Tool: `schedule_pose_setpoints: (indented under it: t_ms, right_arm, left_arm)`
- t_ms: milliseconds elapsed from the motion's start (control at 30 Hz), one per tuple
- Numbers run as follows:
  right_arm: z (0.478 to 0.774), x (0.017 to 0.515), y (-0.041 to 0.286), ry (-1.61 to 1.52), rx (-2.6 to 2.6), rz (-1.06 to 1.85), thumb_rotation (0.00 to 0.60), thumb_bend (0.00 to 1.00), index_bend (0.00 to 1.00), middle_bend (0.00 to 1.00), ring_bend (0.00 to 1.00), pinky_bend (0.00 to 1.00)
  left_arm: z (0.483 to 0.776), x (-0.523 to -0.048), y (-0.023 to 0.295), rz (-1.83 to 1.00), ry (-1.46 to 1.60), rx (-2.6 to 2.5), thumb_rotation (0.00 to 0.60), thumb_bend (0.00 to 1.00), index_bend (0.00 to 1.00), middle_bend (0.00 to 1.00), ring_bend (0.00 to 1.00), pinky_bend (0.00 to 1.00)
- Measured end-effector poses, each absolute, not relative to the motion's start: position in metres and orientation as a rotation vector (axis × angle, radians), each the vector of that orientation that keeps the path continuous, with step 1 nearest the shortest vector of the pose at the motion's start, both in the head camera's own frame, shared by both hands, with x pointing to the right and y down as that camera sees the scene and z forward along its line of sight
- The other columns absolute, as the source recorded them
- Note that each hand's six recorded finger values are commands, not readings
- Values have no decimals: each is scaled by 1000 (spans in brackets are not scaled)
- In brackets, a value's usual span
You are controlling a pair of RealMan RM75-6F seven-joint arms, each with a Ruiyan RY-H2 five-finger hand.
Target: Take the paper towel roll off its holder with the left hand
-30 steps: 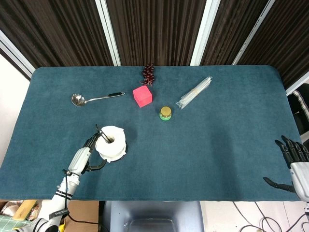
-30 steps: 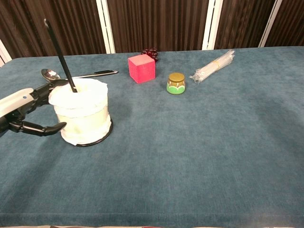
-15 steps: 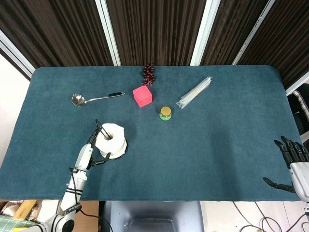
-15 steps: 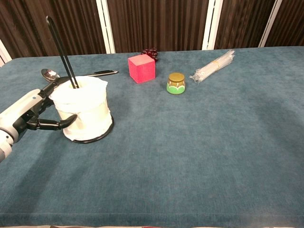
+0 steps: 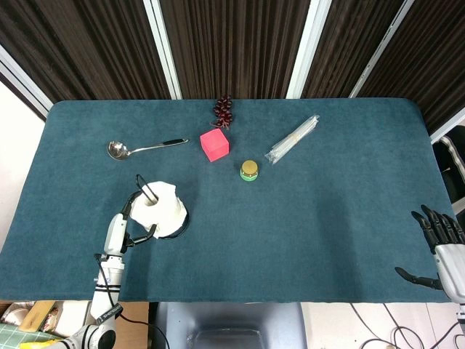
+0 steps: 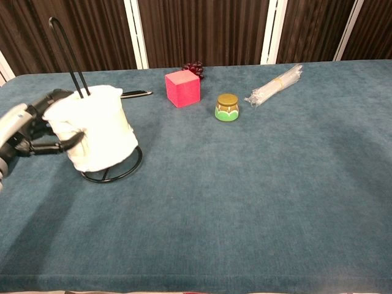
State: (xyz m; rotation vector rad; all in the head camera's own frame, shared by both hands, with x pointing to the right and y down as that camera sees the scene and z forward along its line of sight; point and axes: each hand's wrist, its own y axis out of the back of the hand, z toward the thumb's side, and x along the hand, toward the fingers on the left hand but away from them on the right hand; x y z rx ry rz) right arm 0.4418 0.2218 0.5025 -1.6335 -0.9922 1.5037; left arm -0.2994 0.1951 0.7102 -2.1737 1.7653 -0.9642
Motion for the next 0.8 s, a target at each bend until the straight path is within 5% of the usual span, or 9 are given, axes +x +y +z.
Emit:
schedule_pose_setpoints:
  t_ms: [800]
  right_arm:
    - [505,442,222,-987,-1630,1514,600,130,0,27,0,151]
  left_arm:
    - [525,-355,121,-730,1599,-1798,600,386,363,503,480,647]
